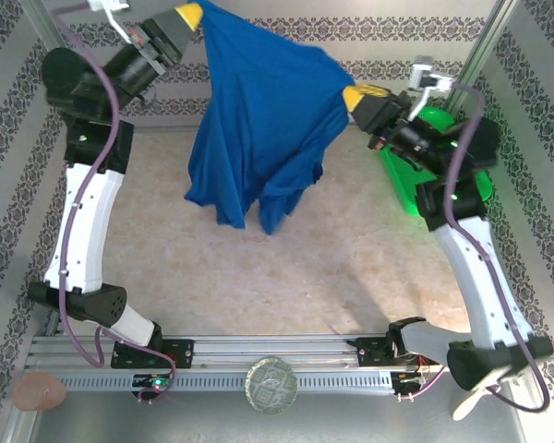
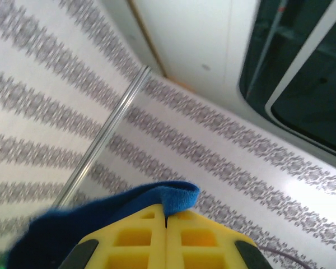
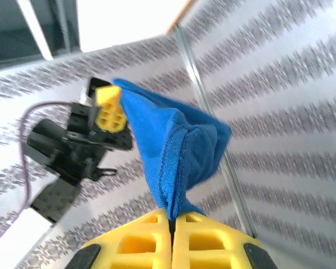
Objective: Fold the inside-out t-shirt
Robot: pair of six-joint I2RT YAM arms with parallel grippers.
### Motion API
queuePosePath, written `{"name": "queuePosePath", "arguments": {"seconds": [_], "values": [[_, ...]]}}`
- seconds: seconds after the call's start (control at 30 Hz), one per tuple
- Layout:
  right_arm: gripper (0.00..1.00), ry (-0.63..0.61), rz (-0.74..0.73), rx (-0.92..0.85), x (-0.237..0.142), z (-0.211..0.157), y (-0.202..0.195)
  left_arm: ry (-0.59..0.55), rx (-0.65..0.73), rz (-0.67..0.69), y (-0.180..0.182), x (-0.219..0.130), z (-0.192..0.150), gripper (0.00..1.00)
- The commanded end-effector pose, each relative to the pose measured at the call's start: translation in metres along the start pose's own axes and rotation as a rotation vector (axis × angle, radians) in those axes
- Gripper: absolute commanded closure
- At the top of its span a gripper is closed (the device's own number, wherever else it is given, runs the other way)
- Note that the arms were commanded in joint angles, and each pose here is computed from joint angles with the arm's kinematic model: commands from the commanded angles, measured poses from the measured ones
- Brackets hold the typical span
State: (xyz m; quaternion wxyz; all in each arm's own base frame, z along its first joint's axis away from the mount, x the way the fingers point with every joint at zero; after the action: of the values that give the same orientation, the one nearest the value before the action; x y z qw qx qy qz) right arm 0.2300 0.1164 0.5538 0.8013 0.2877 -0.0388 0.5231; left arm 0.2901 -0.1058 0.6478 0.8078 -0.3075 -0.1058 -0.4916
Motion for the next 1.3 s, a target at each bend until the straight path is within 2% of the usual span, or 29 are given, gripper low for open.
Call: {"name": "queuePosePath", "arguments": {"seconds": [0.0, 0.13, 0.23, 0.37, 0.5, 0.67, 0.7, 0.73, 0.77, 0.8, 0.83, 0.97, 1.03, 1.2, 1.27], "values": [[1.00, -0.001, 0.003, 0.044, 0.002, 0.002, 0.010, -0.056, 0.019, 0.042, -0.024, -0.005, 0.019, 1.00], [1.00, 0.019, -0.002, 0.116, 0.006, -0.018, 0.002, -0.014, -0.012, 0.137, -0.001, 0.000, 0.010, 1.00], [1.00, 0.027, -0.104, 0.177, 0.007, -0.043, -0.027, 0.048, -0.089, 0.209, 0.044, 0.011, -0.012, 1.00], [1.00, 0.002, -0.360, 0.255, -0.006, -0.072, -0.101, 0.182, -0.187, 0.354, 0.140, 0.030, -0.066, 1.00], [1.00, -0.043, -0.648, 0.358, -0.028, -0.089, -0.195, 0.306, -0.262, 0.426, 0.231, 0.052, -0.122, 0.98], [1.00, 0.000, -0.907, 0.405, -0.033, -0.112, -0.283, 0.338, -0.301, 0.503, 0.309, 0.047, -0.162, 0.64], [0.96, 0.036, -0.936, 0.406, -0.032, -0.118, -0.295, 0.357, -0.303, 0.528, 0.316, 0.041, -0.165, 0.57], [0.65, 0.077, -0.964, 0.403, -0.031, -0.123, -0.303, 0.389, -0.296, 0.549, 0.318, 0.035, -0.168, 0.53], [0.46, 0.099, -0.989, 0.397, -0.030, -0.125, -0.304, 0.423, -0.284, 0.562, 0.315, 0.031, -0.169, 0.51], [0.35, 0.113, -1.004, 0.378, -0.031, -0.127, -0.301, 0.467, -0.257, 0.574, 0.308, 0.026, -0.169, 0.48], [0.29, 0.125, -1.010, 0.356, -0.031, -0.129, -0.295, 0.522, -0.242, 0.602, 0.301, 0.019, -0.171, 0.46], [0.26, 0.184, -1.006, 0.321, -0.037, -0.149, -0.261, 0.697, -0.210, 0.735, 0.266, -0.009, -0.181, 0.40], [0.26, 0.236, -1.027, 0.312, -0.047, -0.168, -0.245, 0.768, -0.211, 0.816, 0.246, -0.030, -0.196, 0.37], [0.26, 0.343, -1.094, 0.339, -0.086, -0.226, -0.220, 0.775, -0.208, 0.964, 0.202, -0.105, -0.249, 0.37], [0.26, 0.404, -1.111, 0.345, -0.097, -0.252, -0.214, 0.779, -0.208, 1.006, 0.186, -0.133, -0.276, 0.41]]}}
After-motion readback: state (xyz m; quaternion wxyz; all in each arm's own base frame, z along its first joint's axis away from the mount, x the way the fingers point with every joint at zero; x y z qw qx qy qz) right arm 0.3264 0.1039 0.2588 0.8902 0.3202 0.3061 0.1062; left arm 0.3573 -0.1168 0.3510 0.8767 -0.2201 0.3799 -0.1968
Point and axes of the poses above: each hand's point on the last joint's axis, 136 mm out from that joint toward the fingers, its own x axis out along the fingers, its own y axis along the line the jaws close on, z = x × y, the point moved 8 cm from there along -x, back along the fingers, and after that the axes turned 7 degrees about x, right-handed, at the moved point
